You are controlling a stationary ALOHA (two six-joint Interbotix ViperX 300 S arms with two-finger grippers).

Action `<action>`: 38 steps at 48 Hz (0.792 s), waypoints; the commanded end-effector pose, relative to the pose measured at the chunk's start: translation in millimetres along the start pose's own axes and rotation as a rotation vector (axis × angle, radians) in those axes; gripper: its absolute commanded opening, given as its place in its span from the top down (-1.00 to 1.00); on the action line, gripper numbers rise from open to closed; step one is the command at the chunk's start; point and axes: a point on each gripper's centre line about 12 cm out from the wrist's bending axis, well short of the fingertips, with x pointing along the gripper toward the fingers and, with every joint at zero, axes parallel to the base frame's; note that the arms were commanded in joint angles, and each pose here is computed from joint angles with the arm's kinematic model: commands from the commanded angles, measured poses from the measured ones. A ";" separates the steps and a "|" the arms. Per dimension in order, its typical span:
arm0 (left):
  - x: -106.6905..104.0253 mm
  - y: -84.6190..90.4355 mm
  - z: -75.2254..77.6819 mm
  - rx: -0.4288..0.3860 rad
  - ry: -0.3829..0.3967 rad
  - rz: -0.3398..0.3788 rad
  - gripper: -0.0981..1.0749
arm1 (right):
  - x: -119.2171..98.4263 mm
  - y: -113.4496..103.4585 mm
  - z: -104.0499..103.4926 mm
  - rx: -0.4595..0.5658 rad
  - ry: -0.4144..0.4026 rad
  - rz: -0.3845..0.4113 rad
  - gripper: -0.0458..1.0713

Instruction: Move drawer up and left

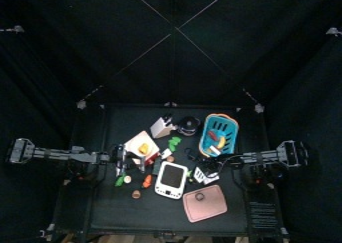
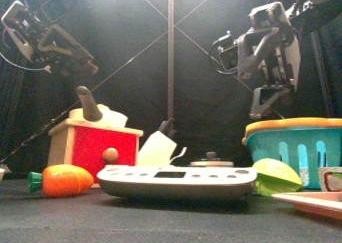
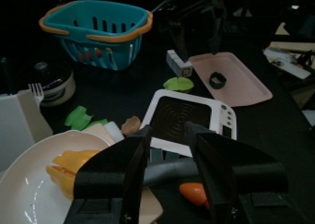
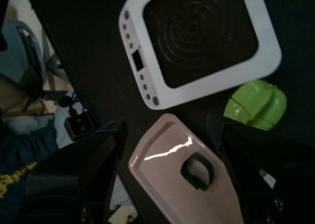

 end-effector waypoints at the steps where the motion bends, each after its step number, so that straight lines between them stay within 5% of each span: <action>1: 0.2 -0.8 6.9 0.025 -0.026 -0.006 -0.47 | -5.4 0.6 5.6 0.055 0.008 -0.029 -0.85; 16: -1.8 -1.4 -2.9 0.022 -0.006 -0.009 -0.47 | 8.9 -19.5 8.2 0.091 -0.059 -0.240 -0.85; 38: -2.7 -0.1 -8.5 -0.021 0.008 0.002 -0.47 | 23.7 -12.6 -22.4 0.081 -0.090 -0.332 -0.85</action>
